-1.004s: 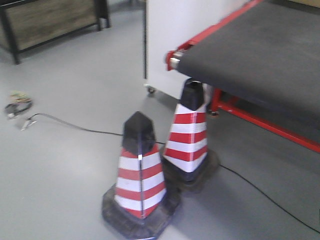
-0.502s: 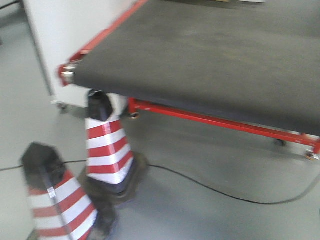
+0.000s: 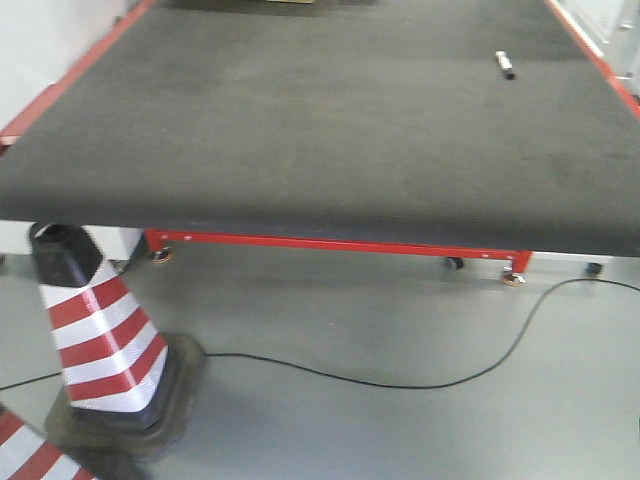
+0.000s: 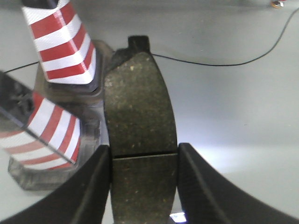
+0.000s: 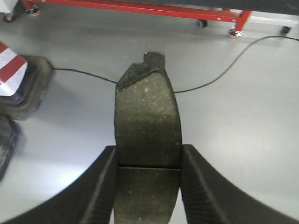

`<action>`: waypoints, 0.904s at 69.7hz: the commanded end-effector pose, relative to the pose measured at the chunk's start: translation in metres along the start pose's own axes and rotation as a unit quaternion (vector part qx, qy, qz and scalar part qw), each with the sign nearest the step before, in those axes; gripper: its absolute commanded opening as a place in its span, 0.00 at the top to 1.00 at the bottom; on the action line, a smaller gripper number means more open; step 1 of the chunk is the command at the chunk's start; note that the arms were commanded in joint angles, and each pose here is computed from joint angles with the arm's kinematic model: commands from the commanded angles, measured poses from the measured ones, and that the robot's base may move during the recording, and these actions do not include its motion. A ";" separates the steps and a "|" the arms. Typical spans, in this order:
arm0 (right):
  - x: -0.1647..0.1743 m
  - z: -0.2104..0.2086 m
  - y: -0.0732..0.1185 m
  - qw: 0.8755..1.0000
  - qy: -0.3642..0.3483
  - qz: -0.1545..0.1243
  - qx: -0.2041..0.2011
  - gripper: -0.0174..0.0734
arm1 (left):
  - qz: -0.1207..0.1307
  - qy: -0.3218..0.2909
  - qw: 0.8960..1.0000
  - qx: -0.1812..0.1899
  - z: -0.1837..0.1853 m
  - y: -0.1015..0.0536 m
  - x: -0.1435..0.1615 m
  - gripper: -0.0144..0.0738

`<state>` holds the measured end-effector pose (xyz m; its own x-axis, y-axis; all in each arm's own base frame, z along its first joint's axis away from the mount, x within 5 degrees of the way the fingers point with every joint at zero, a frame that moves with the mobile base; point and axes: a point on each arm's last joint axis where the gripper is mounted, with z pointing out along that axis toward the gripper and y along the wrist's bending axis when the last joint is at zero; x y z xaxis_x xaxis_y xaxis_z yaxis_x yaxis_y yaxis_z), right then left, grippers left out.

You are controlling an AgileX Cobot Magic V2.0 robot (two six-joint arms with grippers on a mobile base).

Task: Move and align brake pads A on conveyor
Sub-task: 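Drive up to the conveyor belt holding both brake pads above it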

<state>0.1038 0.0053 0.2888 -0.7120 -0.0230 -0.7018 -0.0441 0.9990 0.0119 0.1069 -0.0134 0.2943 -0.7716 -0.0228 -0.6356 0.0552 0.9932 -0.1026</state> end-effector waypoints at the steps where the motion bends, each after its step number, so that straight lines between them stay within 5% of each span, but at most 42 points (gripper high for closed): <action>1: -0.013 -0.007 -0.001 0.999 -0.051 -0.001 0.003 0.80 | -0.007 -0.046 0.999 0.008 -0.006 -0.002 -0.012 0.84; 63: -0.012 -0.007 -0.001 0.999 -0.047 -0.001 0.003 0.80 | -0.007 -0.046 0.999 0.008 -0.006 -0.002 -0.012 0.84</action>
<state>0.1033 0.0053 0.2883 -0.7172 -0.0233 -0.6965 -0.0441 0.9990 0.0119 0.1069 -0.0135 0.2943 -0.7717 -0.0233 -0.6356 0.0552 0.9931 -0.1035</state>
